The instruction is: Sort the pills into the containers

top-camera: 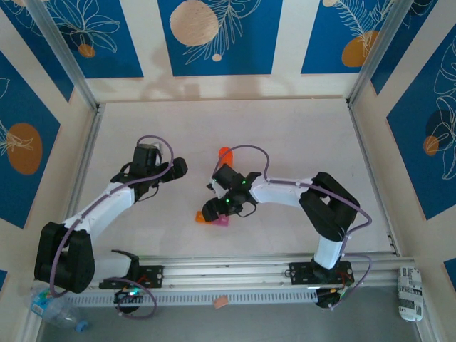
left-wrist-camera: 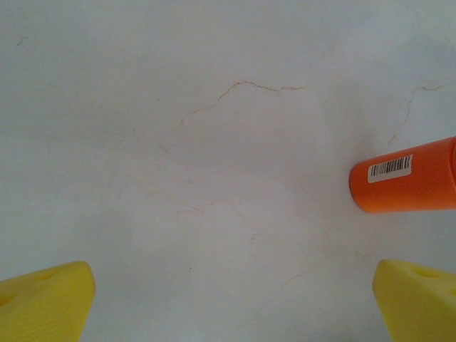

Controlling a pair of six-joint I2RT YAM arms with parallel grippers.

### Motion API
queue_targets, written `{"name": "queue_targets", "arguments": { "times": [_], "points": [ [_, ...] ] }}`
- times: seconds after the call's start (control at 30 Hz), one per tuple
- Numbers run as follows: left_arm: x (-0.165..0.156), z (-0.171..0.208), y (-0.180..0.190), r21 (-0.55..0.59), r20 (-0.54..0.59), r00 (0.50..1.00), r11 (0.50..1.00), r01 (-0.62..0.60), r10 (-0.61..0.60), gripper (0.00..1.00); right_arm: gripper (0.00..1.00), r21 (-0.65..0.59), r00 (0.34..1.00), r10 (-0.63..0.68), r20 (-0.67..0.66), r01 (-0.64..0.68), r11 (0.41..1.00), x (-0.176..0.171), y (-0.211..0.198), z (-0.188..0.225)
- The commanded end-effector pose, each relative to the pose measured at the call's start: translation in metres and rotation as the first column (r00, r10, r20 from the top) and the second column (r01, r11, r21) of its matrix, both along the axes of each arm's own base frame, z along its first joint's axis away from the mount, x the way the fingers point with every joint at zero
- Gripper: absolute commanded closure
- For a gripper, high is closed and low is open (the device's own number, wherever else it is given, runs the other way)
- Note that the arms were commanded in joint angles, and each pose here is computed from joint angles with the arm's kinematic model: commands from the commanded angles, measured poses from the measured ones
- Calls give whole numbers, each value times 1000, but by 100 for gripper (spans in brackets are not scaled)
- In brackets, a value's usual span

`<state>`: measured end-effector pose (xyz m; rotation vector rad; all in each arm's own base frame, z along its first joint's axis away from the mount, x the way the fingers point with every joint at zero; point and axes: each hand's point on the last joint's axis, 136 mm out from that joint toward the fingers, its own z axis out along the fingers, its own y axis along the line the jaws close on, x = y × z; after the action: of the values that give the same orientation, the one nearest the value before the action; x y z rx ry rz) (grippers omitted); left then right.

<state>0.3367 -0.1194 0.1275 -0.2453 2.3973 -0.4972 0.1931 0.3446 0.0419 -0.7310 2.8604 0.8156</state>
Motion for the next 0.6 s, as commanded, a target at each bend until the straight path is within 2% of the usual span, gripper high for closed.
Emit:
{"name": "queue_targets", "arguments": {
  "times": [0.0, 0.2, 0.37, 0.57],
  "points": [
    [1, 1, -6, 1, -4, 999, 999, 34, -34, 0, 26, 10, 999, 41, -17, -41, 999, -17, -2, 6],
    [0, 1, -7, -10, -7, 999, 999, 33, -33, 0, 26, -98, 994, 86, 73, -79, 992, -23, -13, -3],
    [2, 4, -9, -20, 0, 999, 999, 39, -39, 0, 26, -239, 967, 188, 174, -144, 960, -27, -24, -19],
    [2, 3, -11, -30, -5, 999, 999, 42, -42, 0, 31, -331, 936, 273, 221, -191, 924, -29, -29, -34]
  ]
}}
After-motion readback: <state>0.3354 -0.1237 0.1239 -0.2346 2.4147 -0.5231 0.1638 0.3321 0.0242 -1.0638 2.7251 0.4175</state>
